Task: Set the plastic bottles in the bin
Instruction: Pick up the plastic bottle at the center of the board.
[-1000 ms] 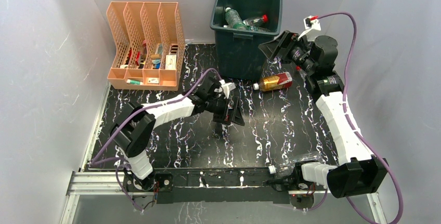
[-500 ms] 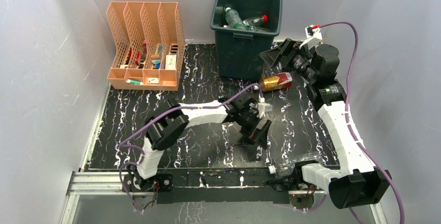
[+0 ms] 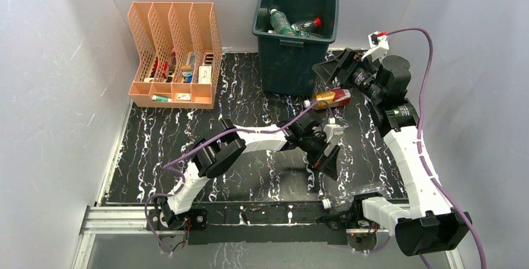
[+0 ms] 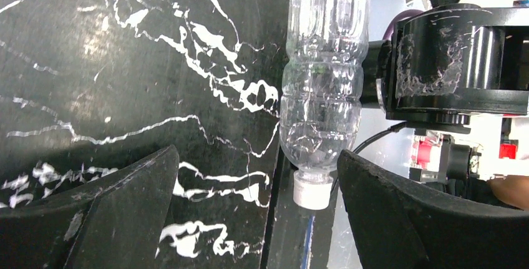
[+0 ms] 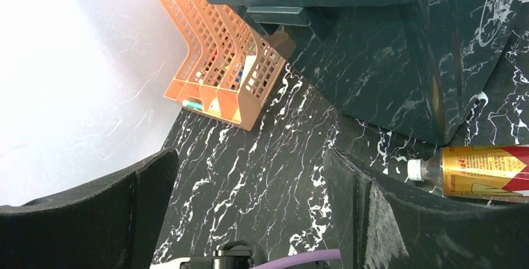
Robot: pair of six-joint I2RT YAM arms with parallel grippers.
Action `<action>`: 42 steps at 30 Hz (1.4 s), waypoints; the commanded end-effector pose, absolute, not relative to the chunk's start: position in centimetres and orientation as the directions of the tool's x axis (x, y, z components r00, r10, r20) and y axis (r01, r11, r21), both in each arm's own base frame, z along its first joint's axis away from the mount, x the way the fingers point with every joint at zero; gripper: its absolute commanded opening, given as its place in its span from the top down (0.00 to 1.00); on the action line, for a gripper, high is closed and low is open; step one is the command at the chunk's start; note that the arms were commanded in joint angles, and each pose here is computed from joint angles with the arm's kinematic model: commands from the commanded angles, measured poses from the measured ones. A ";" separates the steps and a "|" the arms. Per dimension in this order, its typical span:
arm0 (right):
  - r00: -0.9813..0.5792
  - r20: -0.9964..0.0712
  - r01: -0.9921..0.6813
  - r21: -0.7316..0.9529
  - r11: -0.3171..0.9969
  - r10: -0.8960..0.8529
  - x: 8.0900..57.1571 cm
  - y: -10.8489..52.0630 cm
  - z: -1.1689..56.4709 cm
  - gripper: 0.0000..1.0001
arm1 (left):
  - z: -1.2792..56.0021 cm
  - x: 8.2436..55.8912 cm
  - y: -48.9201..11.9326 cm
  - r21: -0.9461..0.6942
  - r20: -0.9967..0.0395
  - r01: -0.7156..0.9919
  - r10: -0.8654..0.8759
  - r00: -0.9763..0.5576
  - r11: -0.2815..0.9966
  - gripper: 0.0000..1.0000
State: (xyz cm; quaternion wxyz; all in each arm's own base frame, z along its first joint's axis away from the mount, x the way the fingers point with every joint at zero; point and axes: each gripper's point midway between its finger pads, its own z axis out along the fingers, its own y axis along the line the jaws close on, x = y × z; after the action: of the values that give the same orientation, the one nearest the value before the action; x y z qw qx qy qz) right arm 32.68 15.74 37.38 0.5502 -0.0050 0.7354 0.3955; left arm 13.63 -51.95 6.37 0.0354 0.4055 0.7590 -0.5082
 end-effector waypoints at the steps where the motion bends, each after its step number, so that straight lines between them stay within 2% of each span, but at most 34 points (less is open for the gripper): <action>1: -0.339 -0.835 -0.497 0.551 0.670 0.434 31.4 15.8 40.8 0.02 | 7.9 12.3 -54.0 -0.744 -0.541 0.668 0.575 -0.614 0.013 0.02; 13: -0.351 -0.841 -0.528 0.540 0.655 0.411 29.6 16.0 44.7 0.02 | 6.8 7.8 -55.6 -0.751 -0.565 0.649 0.629 -0.534 -0.124 0.02; 34: -0.399 -0.812 -0.544 0.583 0.603 0.426 30.0 17.0 43.8 0.02 | 2.4 5.2 -56.0 -0.735 -0.518 0.675 0.695 -0.499 -0.062 0.02; 37: -0.402 -0.810 -0.548 0.586 0.598 0.426 30.1 17.1 43.8 0.02 | 1.9 4.9 -55.9 -0.734 -0.505 0.678 0.704 -0.500 -0.045 0.08; 42: -0.400 -0.810 -0.550 0.586 0.595 0.429 30.1 17.2 44.0 0.02 | 1.1 4.8 -55.6 -0.738 -0.477 0.674 0.719 -0.506 -0.015 0.33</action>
State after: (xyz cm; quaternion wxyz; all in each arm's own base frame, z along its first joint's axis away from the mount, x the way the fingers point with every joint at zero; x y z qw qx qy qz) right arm 30.37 16.88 42.25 0.5256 -0.0264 0.7299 0.4362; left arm 6.16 -57.62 5.01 0.0192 0.4997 0.6621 -0.5583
